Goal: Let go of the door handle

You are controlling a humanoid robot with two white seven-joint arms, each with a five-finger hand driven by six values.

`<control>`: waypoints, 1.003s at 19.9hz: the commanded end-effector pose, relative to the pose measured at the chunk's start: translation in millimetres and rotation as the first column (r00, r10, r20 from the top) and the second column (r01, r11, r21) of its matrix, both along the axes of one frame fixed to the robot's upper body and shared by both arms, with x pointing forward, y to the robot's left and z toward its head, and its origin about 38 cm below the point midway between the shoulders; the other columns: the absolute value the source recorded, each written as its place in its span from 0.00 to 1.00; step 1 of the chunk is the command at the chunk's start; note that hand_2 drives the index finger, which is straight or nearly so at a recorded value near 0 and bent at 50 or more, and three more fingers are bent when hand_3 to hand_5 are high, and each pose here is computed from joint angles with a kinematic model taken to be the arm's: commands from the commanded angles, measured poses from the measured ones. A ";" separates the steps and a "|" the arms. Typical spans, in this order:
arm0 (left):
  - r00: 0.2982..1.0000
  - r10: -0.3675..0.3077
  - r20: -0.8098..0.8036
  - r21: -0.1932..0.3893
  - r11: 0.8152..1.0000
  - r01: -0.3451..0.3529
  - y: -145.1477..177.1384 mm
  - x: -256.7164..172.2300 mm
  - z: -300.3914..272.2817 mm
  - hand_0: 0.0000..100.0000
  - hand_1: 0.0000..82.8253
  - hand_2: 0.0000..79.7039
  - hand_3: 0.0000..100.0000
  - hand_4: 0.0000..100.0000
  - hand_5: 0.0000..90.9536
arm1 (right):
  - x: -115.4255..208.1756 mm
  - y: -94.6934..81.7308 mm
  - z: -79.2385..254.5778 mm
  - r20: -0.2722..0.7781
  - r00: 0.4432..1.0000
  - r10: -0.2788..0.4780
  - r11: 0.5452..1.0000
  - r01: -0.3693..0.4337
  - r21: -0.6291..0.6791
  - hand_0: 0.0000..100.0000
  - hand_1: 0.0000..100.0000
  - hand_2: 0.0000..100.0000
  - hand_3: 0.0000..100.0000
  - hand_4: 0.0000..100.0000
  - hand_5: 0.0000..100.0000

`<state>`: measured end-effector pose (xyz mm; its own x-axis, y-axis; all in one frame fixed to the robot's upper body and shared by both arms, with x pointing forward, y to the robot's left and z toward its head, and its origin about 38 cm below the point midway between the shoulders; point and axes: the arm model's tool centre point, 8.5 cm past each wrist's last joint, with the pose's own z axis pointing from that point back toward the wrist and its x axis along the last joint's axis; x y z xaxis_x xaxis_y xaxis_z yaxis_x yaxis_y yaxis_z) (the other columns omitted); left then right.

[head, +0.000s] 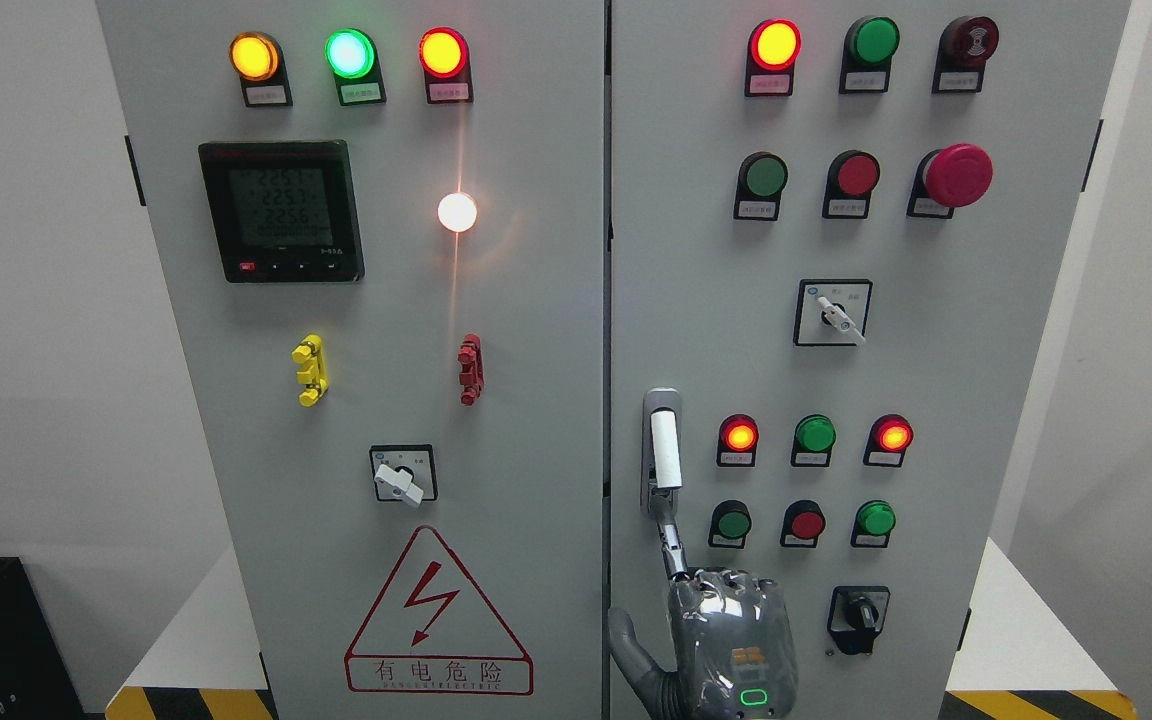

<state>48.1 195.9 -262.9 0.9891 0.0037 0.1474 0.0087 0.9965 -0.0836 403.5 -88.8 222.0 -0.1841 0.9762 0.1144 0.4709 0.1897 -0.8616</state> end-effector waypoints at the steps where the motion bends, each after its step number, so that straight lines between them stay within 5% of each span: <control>1: 1.000 0.000 -0.001 -0.001 1.000 0.000 -0.1 -0.1 0.0 0.12 0.67 0.00 0.00 0.00 0.00 | 1.4 -1.0 -3.8 -0.012 1.000 -0.005 1.000 0.005 -0.004 0.42 0.35 0.06 1.00 1.00 1.00; 20: 1.000 0.000 0.000 -0.001 1.000 0.000 -0.1 0.0 0.0 0.12 0.67 0.00 0.00 0.00 0.00 | -0.9 -0.4 -7.6 -0.019 1.000 -0.003 1.000 0.003 -0.004 0.42 0.35 0.06 1.00 1.00 1.00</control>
<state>48.1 195.9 -262.9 0.9890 0.0037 0.1476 0.0088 0.9965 -0.0836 402.6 -90.0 216.4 -0.1766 0.9774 0.1161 0.4613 0.1864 -0.8675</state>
